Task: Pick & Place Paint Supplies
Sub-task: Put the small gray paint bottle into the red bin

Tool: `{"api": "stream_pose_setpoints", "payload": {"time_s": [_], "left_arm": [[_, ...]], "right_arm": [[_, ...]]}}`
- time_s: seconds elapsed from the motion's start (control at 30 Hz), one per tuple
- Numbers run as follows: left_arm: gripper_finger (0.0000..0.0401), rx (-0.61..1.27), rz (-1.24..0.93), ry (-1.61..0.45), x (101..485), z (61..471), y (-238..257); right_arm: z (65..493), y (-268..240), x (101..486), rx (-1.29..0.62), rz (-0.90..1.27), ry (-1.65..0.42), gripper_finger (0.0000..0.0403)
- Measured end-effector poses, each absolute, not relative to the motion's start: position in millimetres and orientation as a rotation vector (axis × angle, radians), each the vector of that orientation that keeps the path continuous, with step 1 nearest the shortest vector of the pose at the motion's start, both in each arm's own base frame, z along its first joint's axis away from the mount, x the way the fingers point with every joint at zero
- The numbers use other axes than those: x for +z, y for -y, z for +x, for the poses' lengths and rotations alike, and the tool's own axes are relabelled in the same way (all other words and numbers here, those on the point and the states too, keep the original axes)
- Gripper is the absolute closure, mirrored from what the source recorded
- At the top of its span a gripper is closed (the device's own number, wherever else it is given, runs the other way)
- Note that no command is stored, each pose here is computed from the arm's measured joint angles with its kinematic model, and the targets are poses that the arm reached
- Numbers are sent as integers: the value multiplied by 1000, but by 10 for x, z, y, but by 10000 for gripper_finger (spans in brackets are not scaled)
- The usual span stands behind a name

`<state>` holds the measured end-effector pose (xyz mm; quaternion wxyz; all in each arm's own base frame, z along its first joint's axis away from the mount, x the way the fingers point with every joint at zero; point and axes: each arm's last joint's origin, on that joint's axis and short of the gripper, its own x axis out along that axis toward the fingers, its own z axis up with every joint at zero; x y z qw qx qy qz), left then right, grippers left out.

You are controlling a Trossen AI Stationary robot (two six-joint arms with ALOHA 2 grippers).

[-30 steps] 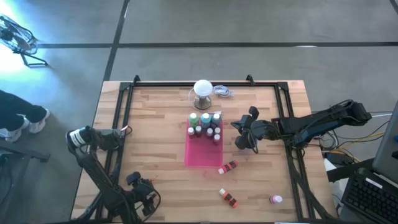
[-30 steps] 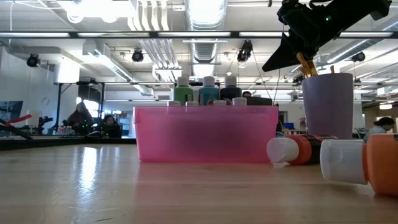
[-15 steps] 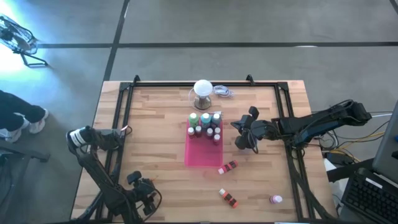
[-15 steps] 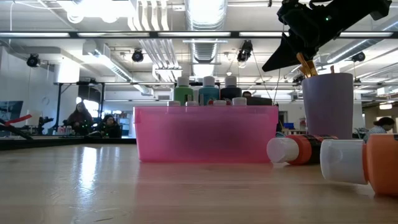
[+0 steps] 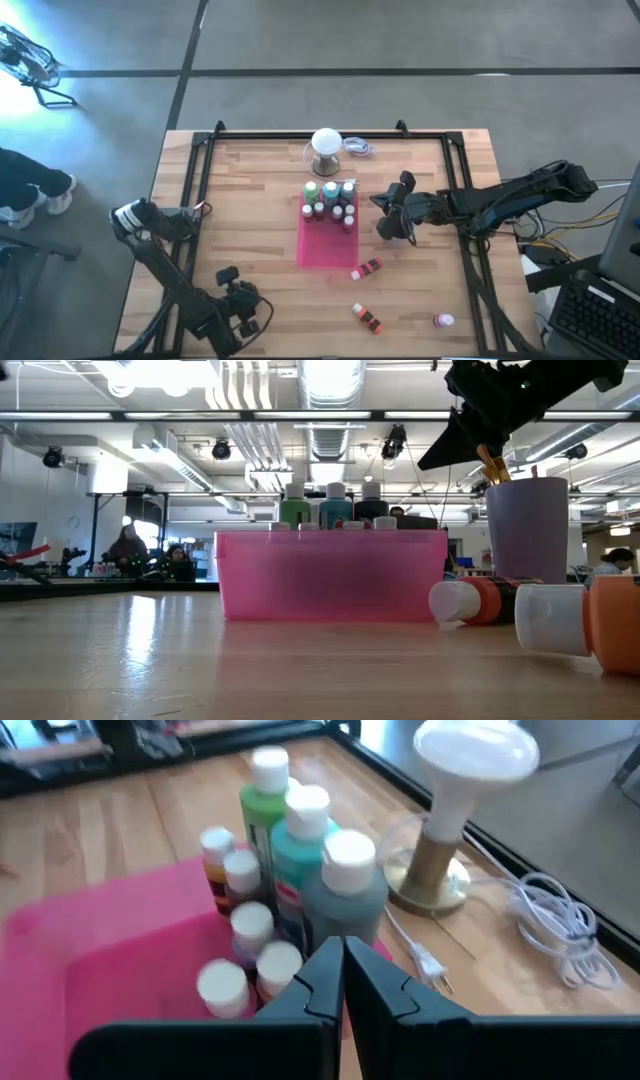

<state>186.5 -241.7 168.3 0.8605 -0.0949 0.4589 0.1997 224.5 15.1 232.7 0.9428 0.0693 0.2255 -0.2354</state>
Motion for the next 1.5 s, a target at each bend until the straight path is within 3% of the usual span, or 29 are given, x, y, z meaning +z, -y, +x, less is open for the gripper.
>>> {"api": "stream_pose_setpoints", "payload": {"time_s": [0.3,0.47,0.67,1.03,1.2,1.5], "left_arm": [[252,413,-227,-943,1698,2297,2186],[252,276,-237,-939,1741,2570,2101],[252,81,-122,-924,1949,2825,2064],[252,33,-4,-780,2270,3275,1740],[252,-105,12,-762,2348,3431,1584],[252,-43,23,-770,2479,3598,1238]], "right_arm": [[2431,-224,2311,-274,140,-408,394],[2615,-308,2230,-108,103,-366,394],[2754,-559,2100,100,-1,-330,394],[2779,-1020,2108,265,-128,-156,392],[2784,-1046,2144,276,-180,-141,363],[2690,-992,2189,223,-160,-225,290]]}}
